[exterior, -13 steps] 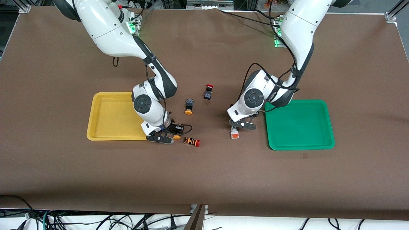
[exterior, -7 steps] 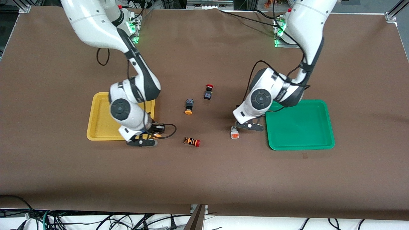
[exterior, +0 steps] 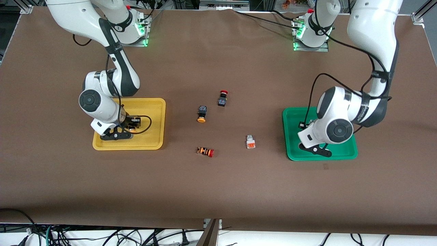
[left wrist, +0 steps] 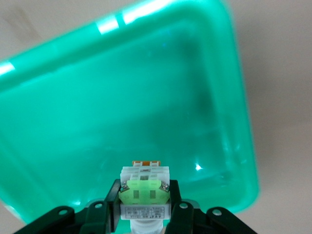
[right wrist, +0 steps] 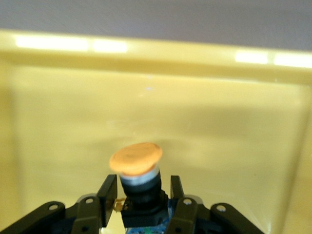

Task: Place green and yellow buttons in trays
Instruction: 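Place the yellow button in the yellow tray while the left gripper places the green switch, then grasp another yellow button with the right gripper while the left gripper grasps the orange switch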

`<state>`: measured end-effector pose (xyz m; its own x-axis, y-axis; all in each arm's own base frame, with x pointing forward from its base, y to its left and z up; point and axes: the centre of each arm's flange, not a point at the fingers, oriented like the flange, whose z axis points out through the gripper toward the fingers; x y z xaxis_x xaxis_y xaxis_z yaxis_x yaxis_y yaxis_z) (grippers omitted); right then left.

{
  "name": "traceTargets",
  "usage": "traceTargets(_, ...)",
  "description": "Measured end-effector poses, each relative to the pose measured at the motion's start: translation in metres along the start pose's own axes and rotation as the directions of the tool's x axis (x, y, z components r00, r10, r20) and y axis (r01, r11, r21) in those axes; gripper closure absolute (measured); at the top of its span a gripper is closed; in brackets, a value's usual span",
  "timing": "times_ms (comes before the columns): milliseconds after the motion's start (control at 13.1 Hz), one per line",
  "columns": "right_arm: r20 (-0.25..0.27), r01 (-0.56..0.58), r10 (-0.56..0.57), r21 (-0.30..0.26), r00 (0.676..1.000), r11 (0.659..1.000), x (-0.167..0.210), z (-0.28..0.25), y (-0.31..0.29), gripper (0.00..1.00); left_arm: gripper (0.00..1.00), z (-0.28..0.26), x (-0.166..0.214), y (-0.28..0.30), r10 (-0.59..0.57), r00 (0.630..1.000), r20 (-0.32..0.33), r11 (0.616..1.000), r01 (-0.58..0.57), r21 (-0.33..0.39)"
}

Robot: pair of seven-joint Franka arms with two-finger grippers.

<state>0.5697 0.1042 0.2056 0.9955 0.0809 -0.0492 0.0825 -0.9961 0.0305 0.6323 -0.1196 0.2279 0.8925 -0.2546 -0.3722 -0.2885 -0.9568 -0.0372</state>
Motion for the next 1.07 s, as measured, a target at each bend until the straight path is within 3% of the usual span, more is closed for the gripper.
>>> traceTargets(76,-0.001,-0.005,0.005,-0.003,1.0,1.0,-0.005,0.006,0.006,0.41,0.59,0.024,0.004,0.002,0.005,1.0,0.007,1.0,-0.005,-0.004)
traceTargets(152,-0.005,-0.016,0.016,0.002,1.0,1.0,-0.005,0.006,0.007,0.32,0.52,0.038,0.006,0.007,0.014,1.0,0.007,1.0,-0.014,-0.007)
traceTargets(229,-0.012,-0.04,0.04,0.023,0.999,0.999,-0.003,0.002,0.0,0.32,0.42,0.037,0.007,0.011,0.019,1.0,-0.004,1.0,-0.019,-0.008)
traceTargets(381,-0.01,-0.097,0.098,0.073,0.995,0.993,0.002,-0.018,-0.043,0.17,0.21,-0.005,0.01,0.015,0.024,0.996,-0.081,1.0,-0.025,-0.002)
traceTargets(533,-0.007,-0.161,0.163,0.12,0.987,0.98,0.004,-0.039,-0.099,0.13,0.01,-0.073,0.009,0.028,0.033,0.981,-0.193,0.999,-0.034,0.0)
traceTargets(762,0.006,-0.288,0.291,0.177,0.957,0.941,0.0,-0.06,-0.187,0.11,0.0,-0.136,0.01,0.072,-0.093,0.958,-0.273,0.992,0.064,-0.111)
traceTargets(914,0.023,-0.345,0.347,0.188,0.938,0.92,-0.009,-0.052,-0.243,0.09,0.0,-0.133,0.027,0.109,-0.146,0.95,-0.276,0.981,0.102,-0.167)
traceTargets(1067,0.008,-0.363,0.37,0.212,0.929,0.907,-0.02,-0.031,-0.292,0.07,0.0,-0.111,0.049,0.158,-0.161,0.937,-0.309,0.977,0.107,-0.184)
